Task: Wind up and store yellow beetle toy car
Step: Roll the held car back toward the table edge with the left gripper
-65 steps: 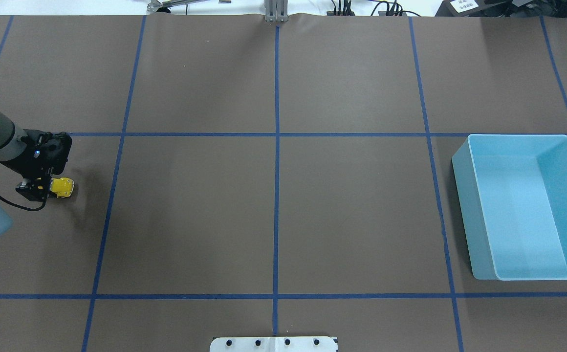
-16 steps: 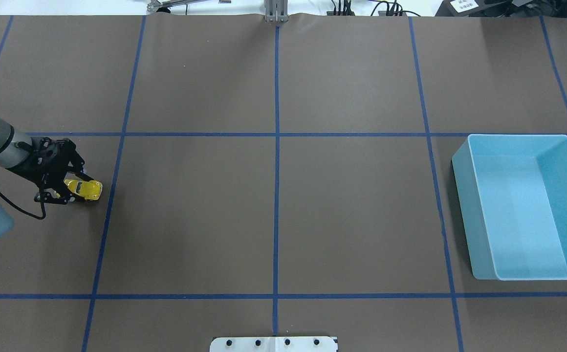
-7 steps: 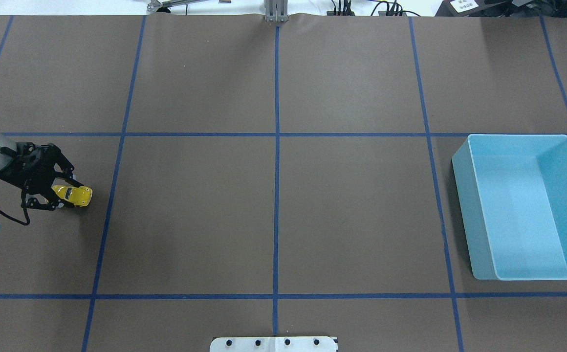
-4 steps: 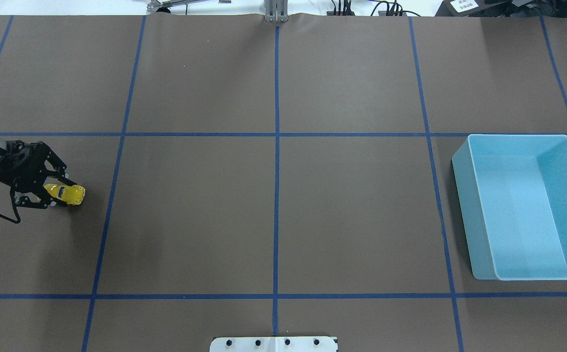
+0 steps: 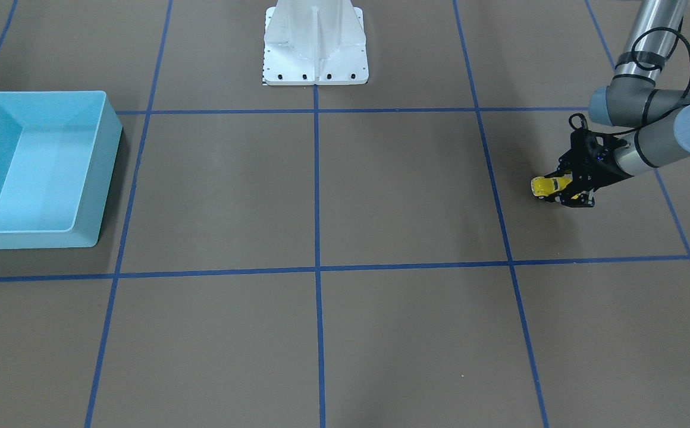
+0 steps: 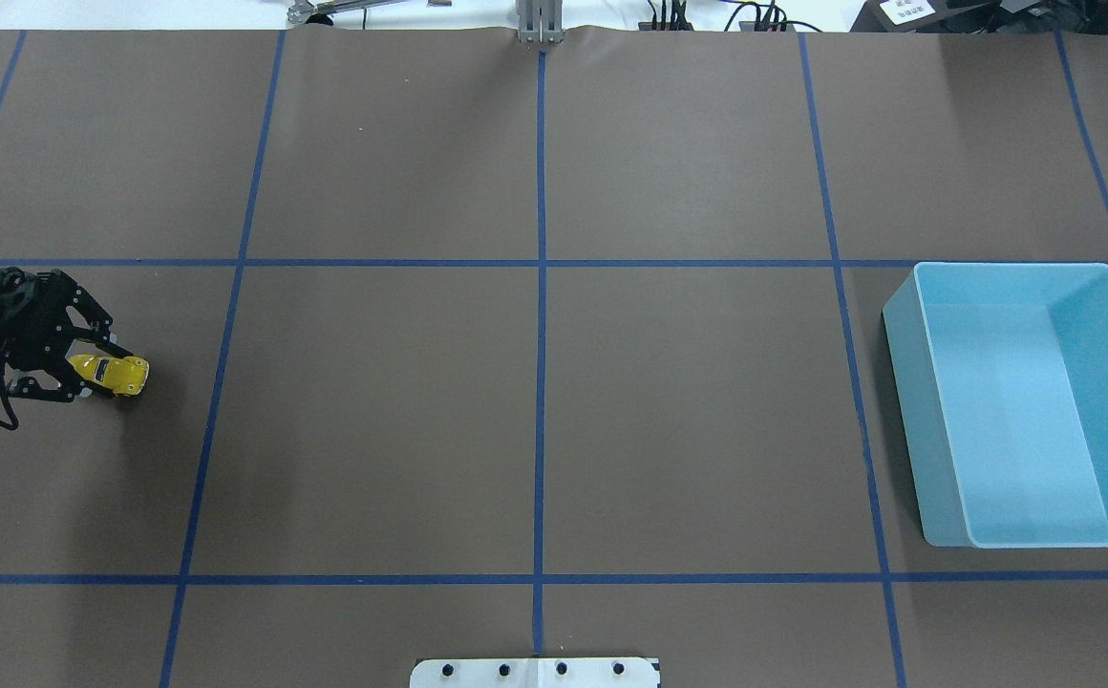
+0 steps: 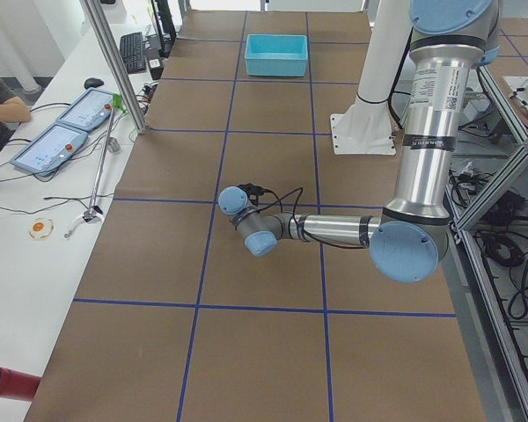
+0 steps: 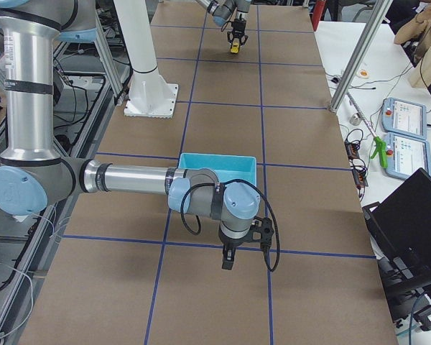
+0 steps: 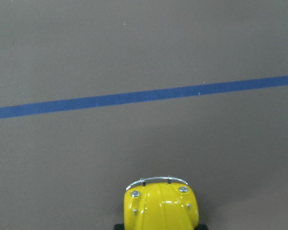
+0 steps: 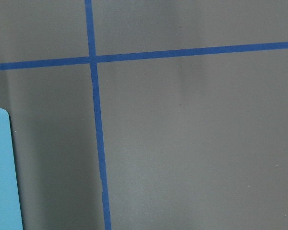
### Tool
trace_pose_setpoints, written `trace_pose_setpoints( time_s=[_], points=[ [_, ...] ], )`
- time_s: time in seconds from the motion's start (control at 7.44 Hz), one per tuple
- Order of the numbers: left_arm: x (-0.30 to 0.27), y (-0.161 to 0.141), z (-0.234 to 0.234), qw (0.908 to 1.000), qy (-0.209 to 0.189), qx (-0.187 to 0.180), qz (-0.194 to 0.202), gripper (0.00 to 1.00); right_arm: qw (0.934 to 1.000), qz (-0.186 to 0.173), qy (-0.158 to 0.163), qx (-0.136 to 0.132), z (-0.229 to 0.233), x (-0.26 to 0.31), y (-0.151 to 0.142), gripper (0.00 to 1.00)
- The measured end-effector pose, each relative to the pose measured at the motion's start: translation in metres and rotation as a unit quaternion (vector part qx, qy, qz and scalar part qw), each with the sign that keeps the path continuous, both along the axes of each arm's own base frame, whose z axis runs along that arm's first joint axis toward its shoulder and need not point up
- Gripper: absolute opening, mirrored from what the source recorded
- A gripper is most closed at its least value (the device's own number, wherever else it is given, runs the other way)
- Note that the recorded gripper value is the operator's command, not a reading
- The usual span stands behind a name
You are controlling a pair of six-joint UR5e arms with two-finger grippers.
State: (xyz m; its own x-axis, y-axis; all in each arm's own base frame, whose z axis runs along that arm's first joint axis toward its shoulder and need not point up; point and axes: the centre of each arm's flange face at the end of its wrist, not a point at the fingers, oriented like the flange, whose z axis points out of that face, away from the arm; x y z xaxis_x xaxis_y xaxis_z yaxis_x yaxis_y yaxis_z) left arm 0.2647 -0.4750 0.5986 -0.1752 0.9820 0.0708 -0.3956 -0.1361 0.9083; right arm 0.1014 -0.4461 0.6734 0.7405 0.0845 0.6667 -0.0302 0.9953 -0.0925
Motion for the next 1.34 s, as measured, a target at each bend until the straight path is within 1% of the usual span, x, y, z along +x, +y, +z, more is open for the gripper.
trace_pose_setpoints(
  time_s=[1.21, 1.34],
  points=[
    [-0.023, -0.001, 0.031, 1.0, -0.006, 0.0, -0.002, 0.0, 1.0, -0.001, 0.0, -0.001, 0.001, 0.0, 0.0, 1.0],
    [-0.025, -0.001, 0.033, 1.0, -0.006, 0.001, -0.002, 0.99, 1.0, 0.0, 0.0, -0.001, 0.001, 0.0, 0.0, 1.0]
  ],
)
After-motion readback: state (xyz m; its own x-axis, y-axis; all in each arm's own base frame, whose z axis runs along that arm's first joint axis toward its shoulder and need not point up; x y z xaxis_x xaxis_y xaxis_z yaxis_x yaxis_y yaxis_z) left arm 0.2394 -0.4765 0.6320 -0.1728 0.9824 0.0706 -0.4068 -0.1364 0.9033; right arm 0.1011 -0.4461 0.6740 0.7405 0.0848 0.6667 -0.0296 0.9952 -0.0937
